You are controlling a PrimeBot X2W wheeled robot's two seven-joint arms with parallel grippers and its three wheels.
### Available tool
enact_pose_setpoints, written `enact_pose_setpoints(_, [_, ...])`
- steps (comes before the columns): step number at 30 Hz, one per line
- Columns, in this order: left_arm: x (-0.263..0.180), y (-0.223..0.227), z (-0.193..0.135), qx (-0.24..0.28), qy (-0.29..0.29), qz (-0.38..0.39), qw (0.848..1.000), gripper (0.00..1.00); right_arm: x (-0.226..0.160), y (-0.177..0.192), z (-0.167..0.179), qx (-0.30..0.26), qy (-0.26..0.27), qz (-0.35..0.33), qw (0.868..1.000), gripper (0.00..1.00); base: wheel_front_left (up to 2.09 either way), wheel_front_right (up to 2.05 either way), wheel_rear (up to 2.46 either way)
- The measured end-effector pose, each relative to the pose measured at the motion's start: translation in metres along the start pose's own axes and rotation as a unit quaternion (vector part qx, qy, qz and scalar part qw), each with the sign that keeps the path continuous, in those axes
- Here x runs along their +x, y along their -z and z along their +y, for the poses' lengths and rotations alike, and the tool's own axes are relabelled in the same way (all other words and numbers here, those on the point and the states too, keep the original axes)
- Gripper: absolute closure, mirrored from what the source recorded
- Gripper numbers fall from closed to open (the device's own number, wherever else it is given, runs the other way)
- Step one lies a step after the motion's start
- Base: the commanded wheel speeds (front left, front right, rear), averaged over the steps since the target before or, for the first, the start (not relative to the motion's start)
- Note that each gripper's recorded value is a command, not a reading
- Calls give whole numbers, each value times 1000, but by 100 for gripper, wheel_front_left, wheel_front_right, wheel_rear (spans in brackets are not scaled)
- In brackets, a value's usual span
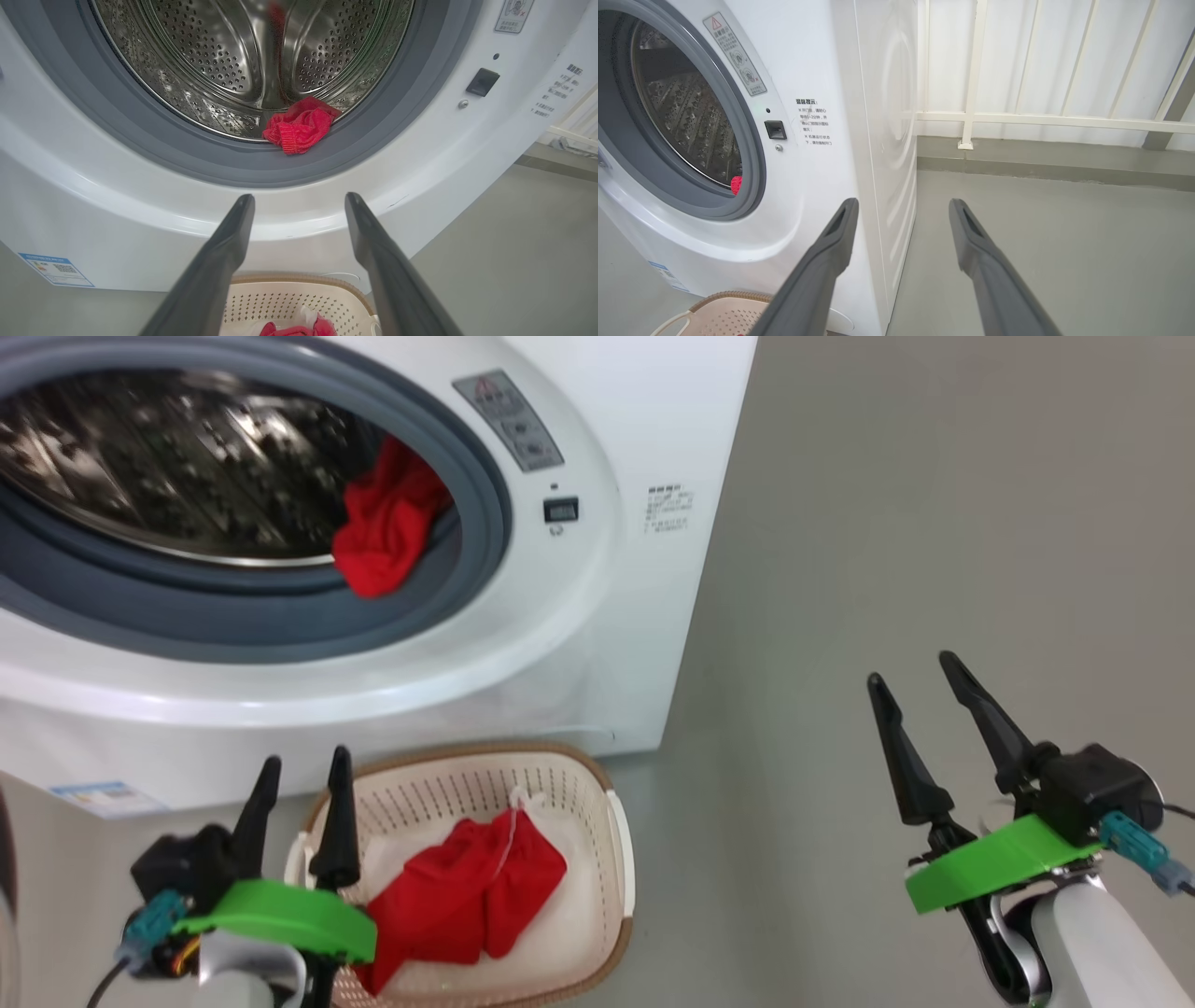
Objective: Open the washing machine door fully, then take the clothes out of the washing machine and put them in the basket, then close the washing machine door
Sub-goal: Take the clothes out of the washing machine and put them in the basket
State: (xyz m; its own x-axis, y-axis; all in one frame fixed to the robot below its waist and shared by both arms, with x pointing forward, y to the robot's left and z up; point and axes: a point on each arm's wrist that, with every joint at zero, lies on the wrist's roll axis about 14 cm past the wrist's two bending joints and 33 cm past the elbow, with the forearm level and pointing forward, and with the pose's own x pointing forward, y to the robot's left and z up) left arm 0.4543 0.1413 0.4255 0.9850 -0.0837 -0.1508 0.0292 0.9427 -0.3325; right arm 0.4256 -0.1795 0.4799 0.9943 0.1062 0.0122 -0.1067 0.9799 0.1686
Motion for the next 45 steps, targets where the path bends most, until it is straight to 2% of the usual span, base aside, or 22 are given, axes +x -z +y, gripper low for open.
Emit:
enact_pose_setpoints(14, [-59, -58, 5, 21, -1, -90, 996, 0, -49, -28, -1, -6, 20, -39, 999, 0, 0, 0, 0])
enact_pose_setpoints(21, [-83, -79, -2, 50, 11, -127, 991, 0, -65, -41, 0, -15, 21, -58, 998, 0, 0, 0, 0])
enact_pose_setpoints(25, [-88, -94, -8, 49, 20, -151, 987, 0, -69, -47, 1, -19, 21, -68, 997, 0, 0, 0, 0])
enact_pose_setpoints(45, [-100, -97, -2, 48, 14, -159, 986, 0, -78, -48, 4, -16, 20, -72, 997, 0, 0, 0, 0])
